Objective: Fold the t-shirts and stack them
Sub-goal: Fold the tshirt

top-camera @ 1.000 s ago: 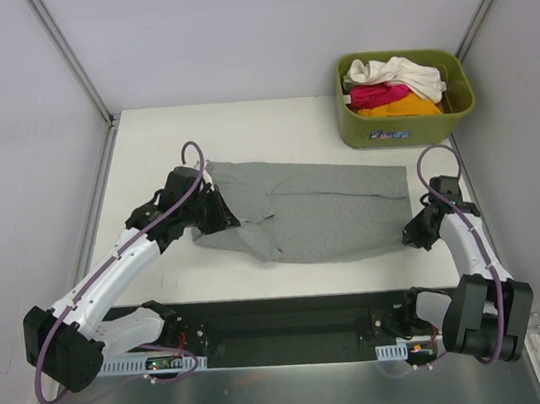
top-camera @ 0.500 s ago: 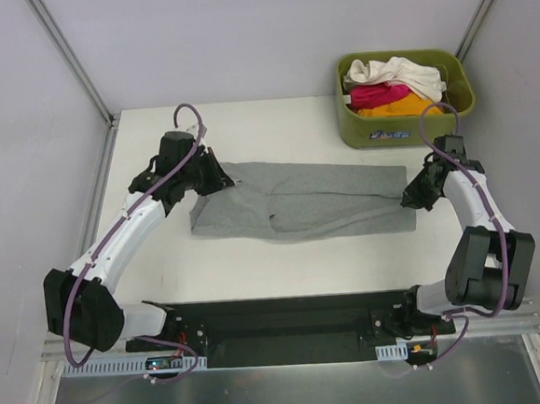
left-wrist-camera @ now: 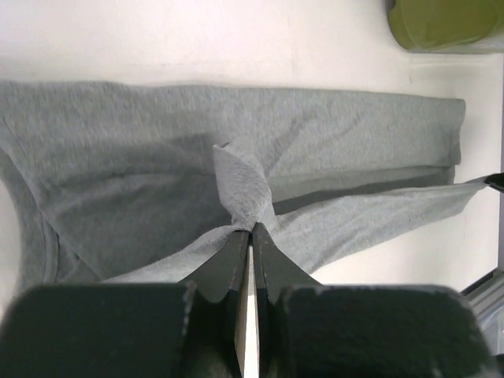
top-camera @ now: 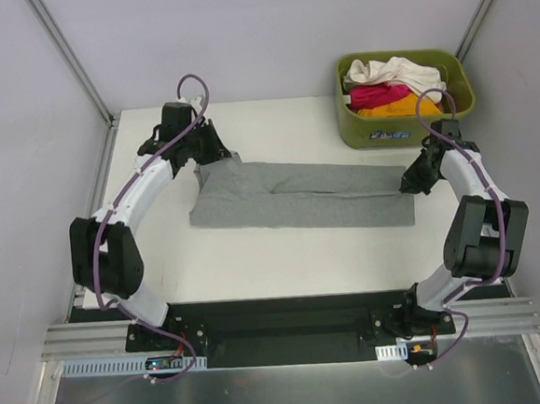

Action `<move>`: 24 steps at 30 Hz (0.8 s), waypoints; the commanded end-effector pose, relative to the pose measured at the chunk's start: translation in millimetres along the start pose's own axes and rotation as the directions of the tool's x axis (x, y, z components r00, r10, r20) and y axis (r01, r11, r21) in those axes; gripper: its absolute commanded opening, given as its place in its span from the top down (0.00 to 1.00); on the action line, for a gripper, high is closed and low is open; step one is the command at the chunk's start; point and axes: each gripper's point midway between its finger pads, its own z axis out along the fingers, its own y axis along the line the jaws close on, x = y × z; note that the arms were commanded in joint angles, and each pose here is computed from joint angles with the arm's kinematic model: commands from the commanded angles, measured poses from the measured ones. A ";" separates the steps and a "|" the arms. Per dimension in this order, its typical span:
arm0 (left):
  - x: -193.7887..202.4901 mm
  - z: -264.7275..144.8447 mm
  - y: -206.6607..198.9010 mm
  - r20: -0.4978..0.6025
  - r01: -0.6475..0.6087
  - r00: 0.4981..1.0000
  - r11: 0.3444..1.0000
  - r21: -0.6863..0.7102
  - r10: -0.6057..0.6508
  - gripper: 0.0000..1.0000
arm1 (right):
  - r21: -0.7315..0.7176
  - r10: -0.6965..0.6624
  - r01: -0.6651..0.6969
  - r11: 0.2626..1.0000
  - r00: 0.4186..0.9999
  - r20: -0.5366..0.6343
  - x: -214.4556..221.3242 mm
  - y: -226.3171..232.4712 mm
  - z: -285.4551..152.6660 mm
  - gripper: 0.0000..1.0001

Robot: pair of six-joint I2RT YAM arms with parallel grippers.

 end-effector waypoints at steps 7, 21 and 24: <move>-33.0 67.1 53.0 -0.037 -0.031 0.999 0.997 -0.073 0.028 0.56 | 0.046 -0.018 0.017 0.999 1.000 0.026 -28.7 11.7 15.1 0.59; 17.8 44.0 37.3 -0.132 0.090 0.986 0.994 -0.064 -0.098 0.01 | 0.118 -0.335 0.325 0.939 0.939 0.080 -5.0 31.4 -9.4 0.03; 48.0 45.6 28.8 -0.176 0.101 0.978 0.993 -0.060 -0.111 0.01 | 0.059 -0.377 0.374 0.926 0.924 0.064 6.0 48.3 1.7 0.03</move>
